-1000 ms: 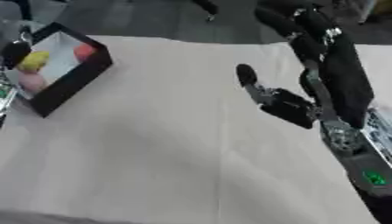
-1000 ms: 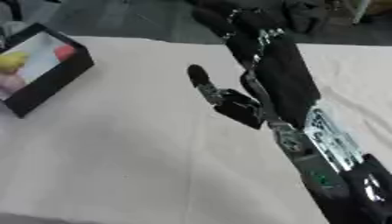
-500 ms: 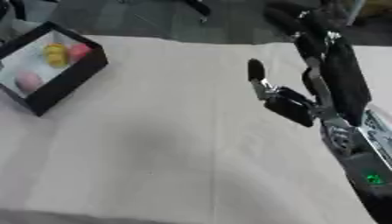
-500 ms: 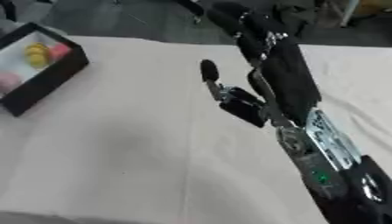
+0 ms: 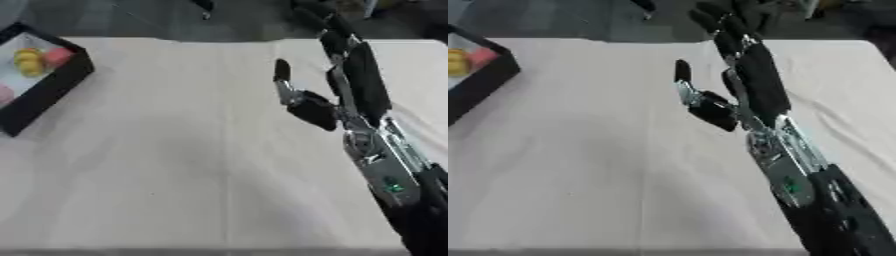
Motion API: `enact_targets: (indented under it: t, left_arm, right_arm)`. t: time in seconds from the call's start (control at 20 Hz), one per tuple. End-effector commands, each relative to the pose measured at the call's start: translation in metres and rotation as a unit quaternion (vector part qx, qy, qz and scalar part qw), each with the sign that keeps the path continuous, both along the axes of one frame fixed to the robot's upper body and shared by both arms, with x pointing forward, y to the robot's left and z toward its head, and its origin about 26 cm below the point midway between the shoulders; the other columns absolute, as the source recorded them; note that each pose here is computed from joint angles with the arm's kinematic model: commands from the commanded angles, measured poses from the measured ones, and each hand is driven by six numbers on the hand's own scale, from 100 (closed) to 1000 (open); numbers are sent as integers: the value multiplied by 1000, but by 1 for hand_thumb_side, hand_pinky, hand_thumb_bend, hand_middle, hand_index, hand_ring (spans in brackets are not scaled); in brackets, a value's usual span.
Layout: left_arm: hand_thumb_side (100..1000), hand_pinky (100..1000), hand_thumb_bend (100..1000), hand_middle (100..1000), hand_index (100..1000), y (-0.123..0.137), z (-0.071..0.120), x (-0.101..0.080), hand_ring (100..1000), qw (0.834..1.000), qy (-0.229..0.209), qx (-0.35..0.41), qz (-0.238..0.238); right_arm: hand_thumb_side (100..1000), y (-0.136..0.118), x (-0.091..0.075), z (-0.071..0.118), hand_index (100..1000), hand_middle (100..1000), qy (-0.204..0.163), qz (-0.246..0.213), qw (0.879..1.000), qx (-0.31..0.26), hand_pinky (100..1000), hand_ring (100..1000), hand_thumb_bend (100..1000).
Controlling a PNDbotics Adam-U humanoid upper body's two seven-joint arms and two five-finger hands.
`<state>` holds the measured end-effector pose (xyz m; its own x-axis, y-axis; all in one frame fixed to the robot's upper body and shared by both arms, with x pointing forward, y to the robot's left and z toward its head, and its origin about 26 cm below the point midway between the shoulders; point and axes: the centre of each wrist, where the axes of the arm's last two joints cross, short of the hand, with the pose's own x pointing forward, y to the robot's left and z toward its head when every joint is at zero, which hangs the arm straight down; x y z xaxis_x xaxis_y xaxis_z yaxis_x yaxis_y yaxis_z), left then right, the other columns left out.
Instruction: Pick up the objects with one hand, pass them to the other hand, and then place them into the box on the other side of the table.
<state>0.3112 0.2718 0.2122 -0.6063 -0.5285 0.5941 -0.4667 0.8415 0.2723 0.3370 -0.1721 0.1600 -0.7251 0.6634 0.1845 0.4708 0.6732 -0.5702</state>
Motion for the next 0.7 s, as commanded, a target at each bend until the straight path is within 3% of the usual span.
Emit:
enact_targets:
  t: [0.05,0.45,0.7]
  left_arm:
    - [663,740,423,906,720,-16,-10,-6,1000,999,4,-4,-37]
    - [679,734,363,915,708,-41,-57,-4,1000,993,55,-73,-69]
    - [698,729,343,915,705,-49,-70,-4,1000,990,79,-76,-84]
  right_arm:
    - [389,-2,1,2,896,867,16,1,999,33,675,753,100]
    - [435,-6,-4,-6,883,856,57,13,996,65,660,745,100]
    - [433,-4,-7,-5,880,853,66,30,995,67,658,743,100]
